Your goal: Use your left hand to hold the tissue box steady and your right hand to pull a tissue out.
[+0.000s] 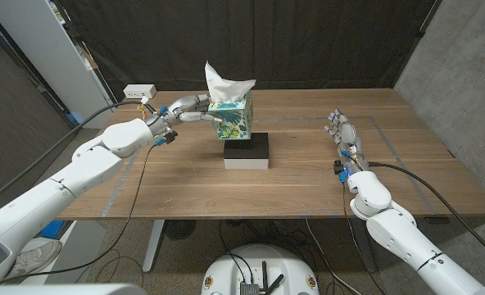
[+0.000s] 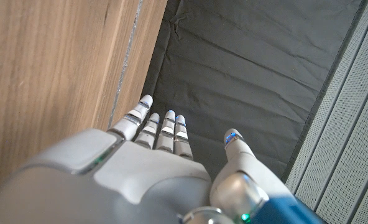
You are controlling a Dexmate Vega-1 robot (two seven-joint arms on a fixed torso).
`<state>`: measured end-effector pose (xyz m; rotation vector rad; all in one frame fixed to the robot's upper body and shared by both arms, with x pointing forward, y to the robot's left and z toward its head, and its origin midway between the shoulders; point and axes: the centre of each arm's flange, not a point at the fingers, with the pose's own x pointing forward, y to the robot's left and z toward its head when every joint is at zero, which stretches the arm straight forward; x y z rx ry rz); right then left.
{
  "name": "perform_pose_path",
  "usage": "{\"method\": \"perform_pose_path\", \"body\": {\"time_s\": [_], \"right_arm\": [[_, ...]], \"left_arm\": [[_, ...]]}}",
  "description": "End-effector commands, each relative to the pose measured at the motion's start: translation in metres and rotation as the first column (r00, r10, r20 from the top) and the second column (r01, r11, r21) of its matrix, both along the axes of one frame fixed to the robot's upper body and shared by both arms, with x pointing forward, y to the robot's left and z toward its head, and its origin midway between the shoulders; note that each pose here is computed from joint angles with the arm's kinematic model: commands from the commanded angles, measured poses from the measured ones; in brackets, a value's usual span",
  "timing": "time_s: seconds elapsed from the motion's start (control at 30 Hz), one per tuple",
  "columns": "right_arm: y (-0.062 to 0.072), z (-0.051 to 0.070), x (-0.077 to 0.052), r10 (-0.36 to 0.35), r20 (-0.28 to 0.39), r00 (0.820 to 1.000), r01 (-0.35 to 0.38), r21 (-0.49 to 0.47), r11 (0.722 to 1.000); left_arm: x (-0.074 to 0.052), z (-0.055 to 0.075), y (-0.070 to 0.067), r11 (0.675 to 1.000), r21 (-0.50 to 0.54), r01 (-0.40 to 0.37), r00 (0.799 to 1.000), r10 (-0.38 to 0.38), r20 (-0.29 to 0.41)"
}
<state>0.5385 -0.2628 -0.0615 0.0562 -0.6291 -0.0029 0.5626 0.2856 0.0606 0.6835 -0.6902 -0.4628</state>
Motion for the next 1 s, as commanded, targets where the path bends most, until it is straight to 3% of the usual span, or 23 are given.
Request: {"method": "perform_pose_path", "body": {"time_s": [0.03, 1.0], "right_arm": [[0.003, 0.014, -0.004, 0.010, -0.007, 1.000, -0.010, -0.009, 1.000], [0.002, 0.044, -0.019, 0.011, -0.004, 1.000, -0.012, -0.023, 1.000]], "left_arm": [[0.001, 0.000, 0.000, 1.000, -0.001, 0.002, 1.000, -0.002, 0.001], [0.002, -0.001, 0.001, 1.000, -0.008, -0.001, 1.000, 0.001, -0.001]]}}
